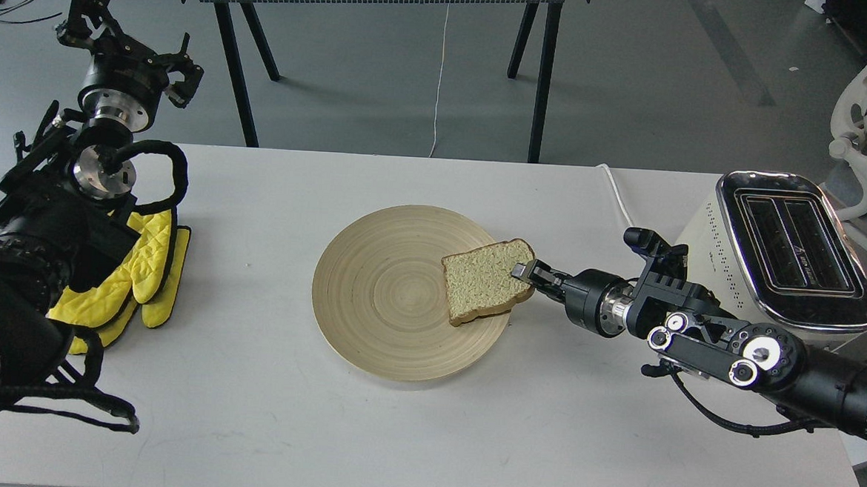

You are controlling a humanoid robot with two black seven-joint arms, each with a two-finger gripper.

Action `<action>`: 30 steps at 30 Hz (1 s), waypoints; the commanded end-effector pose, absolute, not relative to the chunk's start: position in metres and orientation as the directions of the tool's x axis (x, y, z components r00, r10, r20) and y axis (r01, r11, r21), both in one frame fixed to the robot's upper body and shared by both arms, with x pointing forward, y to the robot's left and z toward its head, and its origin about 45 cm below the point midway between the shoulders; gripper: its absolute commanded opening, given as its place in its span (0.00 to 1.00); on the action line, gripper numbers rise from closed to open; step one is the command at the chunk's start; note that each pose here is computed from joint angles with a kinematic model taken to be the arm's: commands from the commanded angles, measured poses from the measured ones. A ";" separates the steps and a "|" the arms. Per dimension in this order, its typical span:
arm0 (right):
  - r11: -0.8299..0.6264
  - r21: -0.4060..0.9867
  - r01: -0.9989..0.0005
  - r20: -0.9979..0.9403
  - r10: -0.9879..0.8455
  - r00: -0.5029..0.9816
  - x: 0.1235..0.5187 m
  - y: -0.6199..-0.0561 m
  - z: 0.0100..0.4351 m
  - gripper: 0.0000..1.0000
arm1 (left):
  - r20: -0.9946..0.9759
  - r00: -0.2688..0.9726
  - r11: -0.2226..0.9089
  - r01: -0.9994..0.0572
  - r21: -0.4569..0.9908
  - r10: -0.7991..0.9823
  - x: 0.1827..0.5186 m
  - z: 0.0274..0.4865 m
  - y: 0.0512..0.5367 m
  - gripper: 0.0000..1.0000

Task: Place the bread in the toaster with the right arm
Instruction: 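Grip the bread slice's edge with the right gripper and lift it off the plate, then carry the bread with the right gripper up over the toaster slot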

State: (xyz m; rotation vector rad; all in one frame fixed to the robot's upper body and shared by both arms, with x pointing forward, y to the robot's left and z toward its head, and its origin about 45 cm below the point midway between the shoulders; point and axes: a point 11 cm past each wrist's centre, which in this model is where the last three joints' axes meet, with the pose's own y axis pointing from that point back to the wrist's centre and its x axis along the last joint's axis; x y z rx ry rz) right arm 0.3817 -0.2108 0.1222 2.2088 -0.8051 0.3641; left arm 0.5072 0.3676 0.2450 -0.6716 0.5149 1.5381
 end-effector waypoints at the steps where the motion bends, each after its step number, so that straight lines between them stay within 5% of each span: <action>1: -0.523 0.524 -0.672 0.520 -0.429 0.739 0.389 -0.231 0.153 0.00 | -0.685 -0.009 -0.081 -0.994 -0.072 0.728 0.507 0.245 0.367 1.00; 16: -0.274 0.467 -0.840 0.828 -0.197 0.525 0.366 -0.399 0.360 0.01 | -0.685 -0.009 -0.081 -0.994 -0.072 0.728 0.507 0.245 0.367 1.00; 30: -0.039 0.543 -0.839 0.840 0.040 0.542 0.319 -0.477 0.370 0.01 | -0.687 -0.007 -0.078 -0.994 -0.072 0.727 0.508 0.245 0.365 1.00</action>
